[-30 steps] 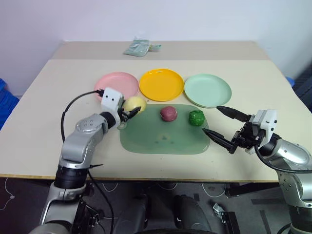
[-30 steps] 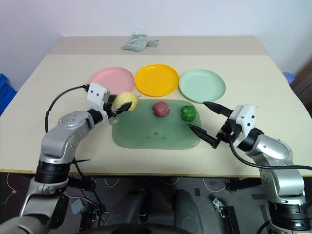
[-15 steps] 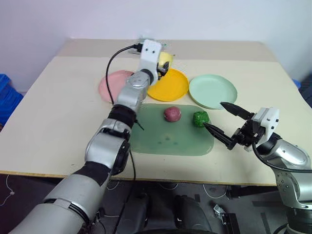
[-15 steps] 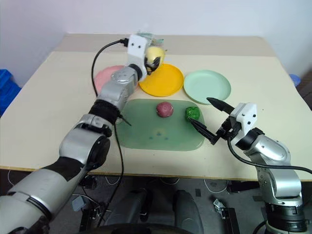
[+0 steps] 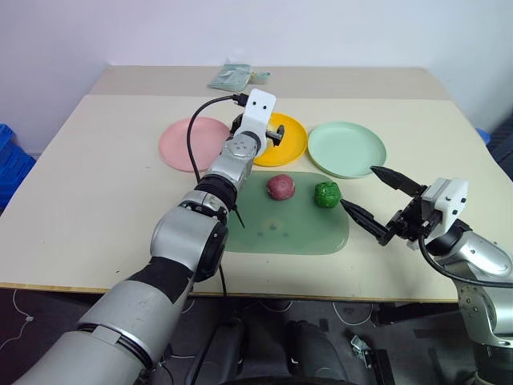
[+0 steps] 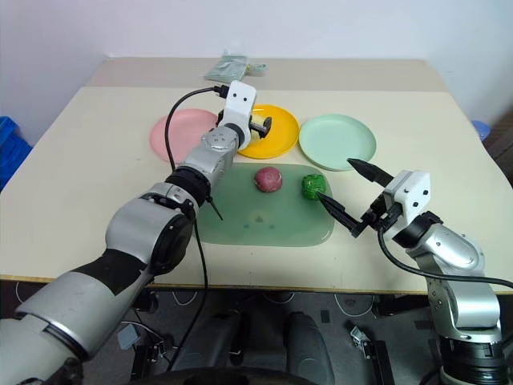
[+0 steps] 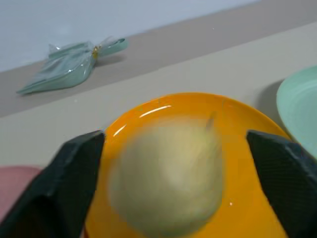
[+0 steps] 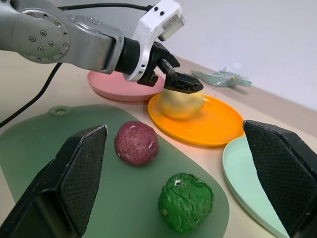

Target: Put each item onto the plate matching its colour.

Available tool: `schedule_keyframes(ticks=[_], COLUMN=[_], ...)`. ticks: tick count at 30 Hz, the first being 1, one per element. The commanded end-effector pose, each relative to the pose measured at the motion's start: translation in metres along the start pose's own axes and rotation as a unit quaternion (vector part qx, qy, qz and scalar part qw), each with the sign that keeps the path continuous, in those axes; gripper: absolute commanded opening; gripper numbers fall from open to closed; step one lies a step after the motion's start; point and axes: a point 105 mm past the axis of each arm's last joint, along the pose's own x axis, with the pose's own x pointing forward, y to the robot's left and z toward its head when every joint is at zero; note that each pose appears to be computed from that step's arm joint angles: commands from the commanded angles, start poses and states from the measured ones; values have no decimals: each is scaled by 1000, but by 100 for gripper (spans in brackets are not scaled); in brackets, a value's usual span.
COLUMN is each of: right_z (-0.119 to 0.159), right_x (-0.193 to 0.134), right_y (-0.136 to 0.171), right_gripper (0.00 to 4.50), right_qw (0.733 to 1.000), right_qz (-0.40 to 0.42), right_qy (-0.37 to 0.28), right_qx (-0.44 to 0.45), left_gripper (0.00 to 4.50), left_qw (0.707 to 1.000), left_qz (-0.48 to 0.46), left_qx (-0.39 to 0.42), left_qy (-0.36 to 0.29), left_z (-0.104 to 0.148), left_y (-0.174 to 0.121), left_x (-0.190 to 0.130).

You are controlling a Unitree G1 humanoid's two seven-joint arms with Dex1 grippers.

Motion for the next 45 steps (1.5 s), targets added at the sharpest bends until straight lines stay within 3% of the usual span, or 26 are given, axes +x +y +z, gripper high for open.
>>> schedule_keyframes(ticks=[1,7,18,28,39,42,44,45], right_z=[15,16,19,18,18,19,20,20], right_x=[-3,-1,4,2,-1,-2,-3,-3], right_y=[0,2,3,3,3,2,2,2], right_gripper=[450,450,450,450,450,450,450,450], right_qw=[999,999,999,999,999,999,999,999], right_qz=[-8,-12,-15,-21,-32,-35,-36,-37], right_qy=[-23,-23,-25,-24,-25,-24,-24,-24], right_qx=[-22,-19,-15,-19,-20,-22,-22,-22], left_gripper=[444,444,444,444,444,360,270,270], left_qw=[998,985,952,932,913,915,920,921], left_qz=[-23,-147,-301,-360,-393,-388,-381,-378], left_qx=[-12,-22,30,40,100,95,86,85], left_qy=[-52,-85,-41,-16,47,50,43,39], left_z=[23,21,-16,-17,-55,-55,-51,-50], left_y=[-4,-18,-20,-23,-39,-37,-34,-33], left_x=[0,-12,-70,-92,-85,-81,-79,-79])
